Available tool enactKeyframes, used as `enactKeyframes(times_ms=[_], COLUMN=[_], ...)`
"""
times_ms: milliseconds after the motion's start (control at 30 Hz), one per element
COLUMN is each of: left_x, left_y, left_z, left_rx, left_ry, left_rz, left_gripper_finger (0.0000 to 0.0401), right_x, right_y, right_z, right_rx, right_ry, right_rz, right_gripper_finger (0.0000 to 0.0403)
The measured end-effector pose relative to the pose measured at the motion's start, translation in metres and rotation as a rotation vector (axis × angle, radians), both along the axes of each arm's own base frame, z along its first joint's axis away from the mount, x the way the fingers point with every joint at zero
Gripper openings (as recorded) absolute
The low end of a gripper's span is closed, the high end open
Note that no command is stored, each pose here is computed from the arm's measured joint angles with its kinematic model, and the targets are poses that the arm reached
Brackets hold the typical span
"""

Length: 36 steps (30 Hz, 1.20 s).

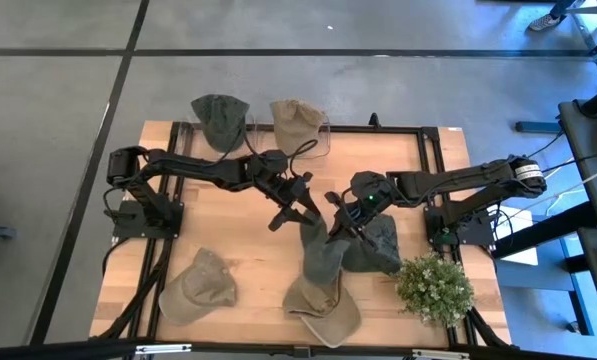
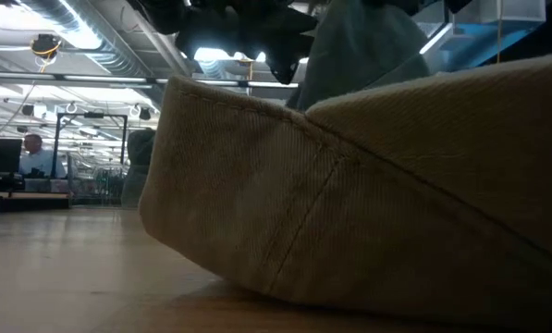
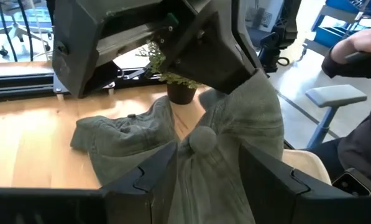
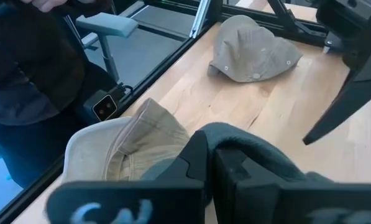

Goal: Pick & Place hat
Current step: Put the left blue cap into the left transparent bin

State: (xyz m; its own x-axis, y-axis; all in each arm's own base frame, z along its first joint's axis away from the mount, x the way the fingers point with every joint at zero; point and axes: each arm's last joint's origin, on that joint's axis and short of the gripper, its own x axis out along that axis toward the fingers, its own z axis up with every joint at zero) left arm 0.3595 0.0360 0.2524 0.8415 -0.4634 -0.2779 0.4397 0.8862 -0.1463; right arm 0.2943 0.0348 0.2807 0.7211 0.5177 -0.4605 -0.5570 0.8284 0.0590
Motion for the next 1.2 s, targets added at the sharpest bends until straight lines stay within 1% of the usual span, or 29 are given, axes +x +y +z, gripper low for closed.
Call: enactKeyframes(times_ms=[333, 500, 700, 933, 1200], left_x=[0.0, 0.007, 0.014, 0.014, 0.014], left_y=[-0.001, -0.002, -0.001, 0.001, 0.001], left_z=[0.0, -0.015, -0.028, -0.028, -0.027], left_rx=[0.0, 0.001, -0.033, -0.033, -0.024], left_ry=[0.001, 0.041, 0.066, 0.055, 0.044], left_rz=[0.0, 0.016, 0.008, 0.011, 0.01], left_gripper_finger=[0.0164, 0.0164, 0.0164, 0.0164, 0.0164], right_x=[0.001, 0.001, 0.001, -0.001, -0.002], right_y=[0.0, 0.0, 0.0, 0.003, 0.006], right_z=[0.002, 0.003, 0.002, 0.002, 0.002], right_rx=[0.001, -0.001, 0.0, 0.084, 0.089], right_ry=[-0.026, -0.039, -0.03, 0.011, 0.016], right_rz=[0.012, 0.014, 0.012, 0.066, 0.083], right_gripper_finger=[0.0005, 0.0005, 0.0005, 0.0005, 0.0005])
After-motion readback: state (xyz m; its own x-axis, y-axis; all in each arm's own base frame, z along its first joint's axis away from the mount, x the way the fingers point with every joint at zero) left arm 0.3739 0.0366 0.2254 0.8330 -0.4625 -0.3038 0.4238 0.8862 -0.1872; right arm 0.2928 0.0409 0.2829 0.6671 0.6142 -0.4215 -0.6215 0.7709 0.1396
